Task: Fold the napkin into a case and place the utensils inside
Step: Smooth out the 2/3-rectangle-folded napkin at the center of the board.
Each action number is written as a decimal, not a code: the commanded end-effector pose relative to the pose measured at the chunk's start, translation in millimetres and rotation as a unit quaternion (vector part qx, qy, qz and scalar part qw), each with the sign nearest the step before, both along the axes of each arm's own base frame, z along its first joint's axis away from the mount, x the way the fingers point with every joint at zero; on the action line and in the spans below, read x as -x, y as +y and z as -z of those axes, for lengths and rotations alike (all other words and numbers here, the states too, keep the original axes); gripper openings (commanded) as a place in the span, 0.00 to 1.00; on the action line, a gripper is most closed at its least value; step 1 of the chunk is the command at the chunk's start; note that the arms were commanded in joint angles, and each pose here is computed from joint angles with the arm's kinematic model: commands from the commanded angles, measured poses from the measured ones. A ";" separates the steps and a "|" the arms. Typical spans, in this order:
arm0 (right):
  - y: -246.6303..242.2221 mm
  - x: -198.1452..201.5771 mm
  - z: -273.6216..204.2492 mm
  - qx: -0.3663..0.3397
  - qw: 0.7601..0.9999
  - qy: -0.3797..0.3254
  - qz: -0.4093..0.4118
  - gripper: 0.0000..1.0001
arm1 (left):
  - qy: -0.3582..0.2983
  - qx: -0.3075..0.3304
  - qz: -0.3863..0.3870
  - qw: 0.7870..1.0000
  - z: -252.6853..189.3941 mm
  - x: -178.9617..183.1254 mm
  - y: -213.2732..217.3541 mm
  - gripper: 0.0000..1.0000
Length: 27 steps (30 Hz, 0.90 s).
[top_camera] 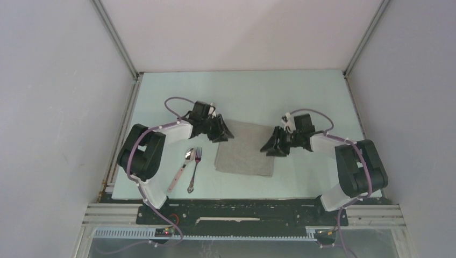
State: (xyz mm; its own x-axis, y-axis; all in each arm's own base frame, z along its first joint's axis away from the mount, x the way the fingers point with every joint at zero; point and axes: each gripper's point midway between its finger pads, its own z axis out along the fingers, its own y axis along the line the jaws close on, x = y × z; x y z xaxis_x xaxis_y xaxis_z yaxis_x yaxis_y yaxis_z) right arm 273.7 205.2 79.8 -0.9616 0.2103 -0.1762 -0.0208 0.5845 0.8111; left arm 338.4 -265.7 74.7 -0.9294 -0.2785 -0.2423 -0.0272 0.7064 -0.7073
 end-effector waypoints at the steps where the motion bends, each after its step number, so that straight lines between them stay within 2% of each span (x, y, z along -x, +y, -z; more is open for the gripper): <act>1: -12.7 22.3 37.4 0.007 0.999 0.046 0.022 0.55 | 0.054 -0.044 -0.002 0.998 54.5 33.6 23.0 0.46; 5: -35.4 37.3 52.2 0.075 0.995 0.055 0.039 0.54 | 0.047 -0.088 -0.005 0.995 63.7 45.3 41.1 0.48; 9: -42.1 42.2 25.0 0.125 0.991 0.004 0.044 0.55 | 0.001 -0.100 0.016 0.995 27.1 52.8 38.9 0.52; 14: -5.5 58.7 -6.2 0.069 0.998 -0.016 0.001 0.57 | -0.021 -0.069 0.056 0.996 -3.2 77.4 14.4 0.56; 19: 13.2 69.7 16.7 0.024 0.999 0.021 -0.018 0.56 | 0.009 -0.076 0.055 0.996 27.9 96.3 17.4 0.56; 24: -12.0 84.3 60.3 0.083 0.995 0.062 0.002 0.55 | 0.047 -0.126 0.049 0.990 73.2 114.0 38.9 0.56; 27: -25.0 93.4 62.0 0.128 0.991 0.049 0.005 0.55 | 0.051 -0.141 0.046 0.988 78.4 122.6 48.6 0.55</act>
State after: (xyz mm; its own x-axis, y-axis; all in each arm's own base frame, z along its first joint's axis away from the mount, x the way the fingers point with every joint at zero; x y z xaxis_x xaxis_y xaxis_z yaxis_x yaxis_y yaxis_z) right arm 185.2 199.0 26.5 -0.9815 0.1812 -0.0617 0.0810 0.6854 0.7236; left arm 229.8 -242.0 23.2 -0.9700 -0.1377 -0.2003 0.0052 0.8122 -0.5834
